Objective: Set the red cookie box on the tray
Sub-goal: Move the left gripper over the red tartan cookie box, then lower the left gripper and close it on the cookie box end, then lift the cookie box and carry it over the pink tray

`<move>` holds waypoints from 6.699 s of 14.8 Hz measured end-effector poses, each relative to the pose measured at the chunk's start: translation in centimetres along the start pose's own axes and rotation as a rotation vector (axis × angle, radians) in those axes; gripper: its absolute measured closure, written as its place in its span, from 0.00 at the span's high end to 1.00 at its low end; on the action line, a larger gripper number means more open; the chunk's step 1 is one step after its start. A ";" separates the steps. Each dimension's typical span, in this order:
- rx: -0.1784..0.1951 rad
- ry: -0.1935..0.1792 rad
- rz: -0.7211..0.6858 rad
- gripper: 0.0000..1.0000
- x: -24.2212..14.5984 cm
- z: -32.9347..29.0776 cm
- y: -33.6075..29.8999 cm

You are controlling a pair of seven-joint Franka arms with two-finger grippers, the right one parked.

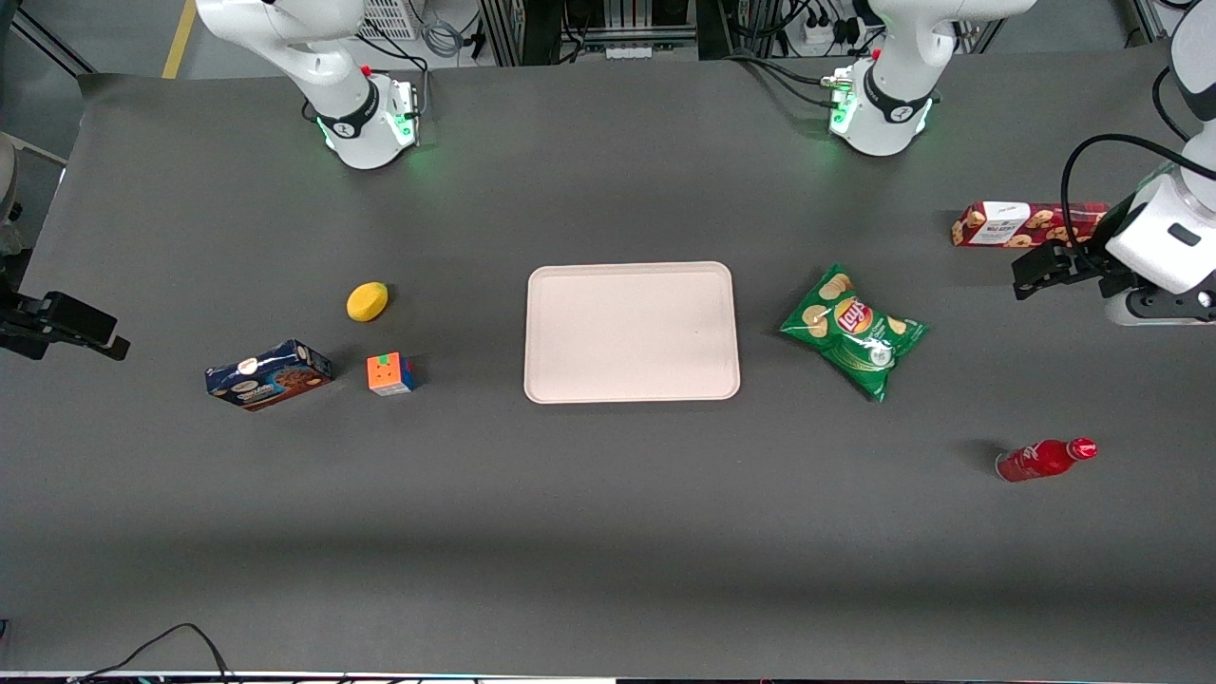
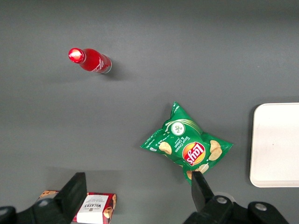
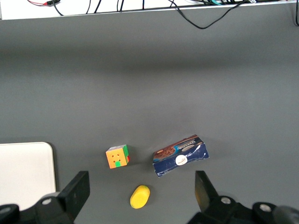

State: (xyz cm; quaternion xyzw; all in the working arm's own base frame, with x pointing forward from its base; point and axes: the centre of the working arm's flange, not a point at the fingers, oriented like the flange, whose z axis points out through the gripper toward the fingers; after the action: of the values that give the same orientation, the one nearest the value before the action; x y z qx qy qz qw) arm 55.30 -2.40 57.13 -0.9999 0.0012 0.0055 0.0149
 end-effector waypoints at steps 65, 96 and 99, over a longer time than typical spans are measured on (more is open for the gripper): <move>-0.060 -0.108 1.520 0.49 -27.1 36.1 -24.5; -0.101 -0.038 0.185 0.11 -9.9 16.2 21.1; -0.149 -0.011 0.057 0.11 -10.6 19.2 27.0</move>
State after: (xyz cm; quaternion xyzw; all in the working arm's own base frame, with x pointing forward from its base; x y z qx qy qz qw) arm 44.45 -28.82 37.29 -0.9977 0.0292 0.0112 -0.0596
